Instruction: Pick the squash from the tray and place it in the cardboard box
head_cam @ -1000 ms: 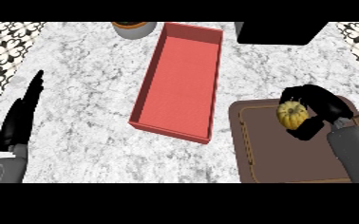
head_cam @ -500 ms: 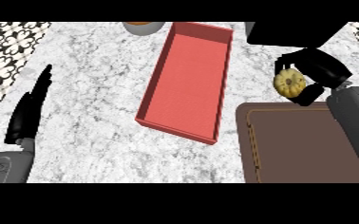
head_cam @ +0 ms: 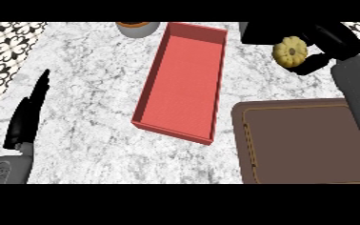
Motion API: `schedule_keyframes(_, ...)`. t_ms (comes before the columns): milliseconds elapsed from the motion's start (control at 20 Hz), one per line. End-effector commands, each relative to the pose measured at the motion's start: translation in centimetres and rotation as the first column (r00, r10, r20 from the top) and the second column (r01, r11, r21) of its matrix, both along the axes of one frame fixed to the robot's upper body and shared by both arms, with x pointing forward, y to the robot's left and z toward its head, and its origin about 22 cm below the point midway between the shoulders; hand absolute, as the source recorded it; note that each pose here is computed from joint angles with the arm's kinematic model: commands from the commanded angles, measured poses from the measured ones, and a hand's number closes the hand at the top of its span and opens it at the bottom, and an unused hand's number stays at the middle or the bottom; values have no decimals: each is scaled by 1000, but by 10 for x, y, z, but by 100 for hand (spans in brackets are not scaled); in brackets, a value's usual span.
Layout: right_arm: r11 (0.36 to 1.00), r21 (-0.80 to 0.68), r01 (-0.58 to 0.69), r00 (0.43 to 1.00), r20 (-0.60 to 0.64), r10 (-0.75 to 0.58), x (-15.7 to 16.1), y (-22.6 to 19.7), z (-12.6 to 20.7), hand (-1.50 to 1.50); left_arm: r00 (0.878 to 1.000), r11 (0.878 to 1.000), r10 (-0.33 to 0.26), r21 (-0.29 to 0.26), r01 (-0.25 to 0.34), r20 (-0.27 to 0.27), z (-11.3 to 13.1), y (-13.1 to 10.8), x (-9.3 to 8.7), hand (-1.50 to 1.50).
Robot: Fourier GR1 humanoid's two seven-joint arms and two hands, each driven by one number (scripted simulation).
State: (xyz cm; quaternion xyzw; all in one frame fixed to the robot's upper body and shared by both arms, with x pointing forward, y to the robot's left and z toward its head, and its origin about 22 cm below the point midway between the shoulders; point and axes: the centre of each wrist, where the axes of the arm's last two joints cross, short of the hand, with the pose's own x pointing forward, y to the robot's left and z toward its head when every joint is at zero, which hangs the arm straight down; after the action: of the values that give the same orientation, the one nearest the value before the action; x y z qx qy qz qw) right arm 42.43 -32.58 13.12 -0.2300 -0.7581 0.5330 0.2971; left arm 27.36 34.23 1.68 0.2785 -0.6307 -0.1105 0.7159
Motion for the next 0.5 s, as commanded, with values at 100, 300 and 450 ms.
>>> schedule_keyframes(100, 985, 74, -153, 988, 3, 153, 27, 47, 23, 150, 1000, 1000, 14, -3, -14, -12, 15, 4, 9, 0)
schedule_keyframes(300, 963, 162, -216, 969, -86, 232, 35, 97, 31, 150, 999, 999, 37, 9, -37, -17, -17, 4, -13, 0)
schedule_keyframes(450, 954, 199, -223, 955, -153, 255, 34, 137, 42, 150, 999, 999, 52, -2, -52, -14, -3, 21, -4, 0)
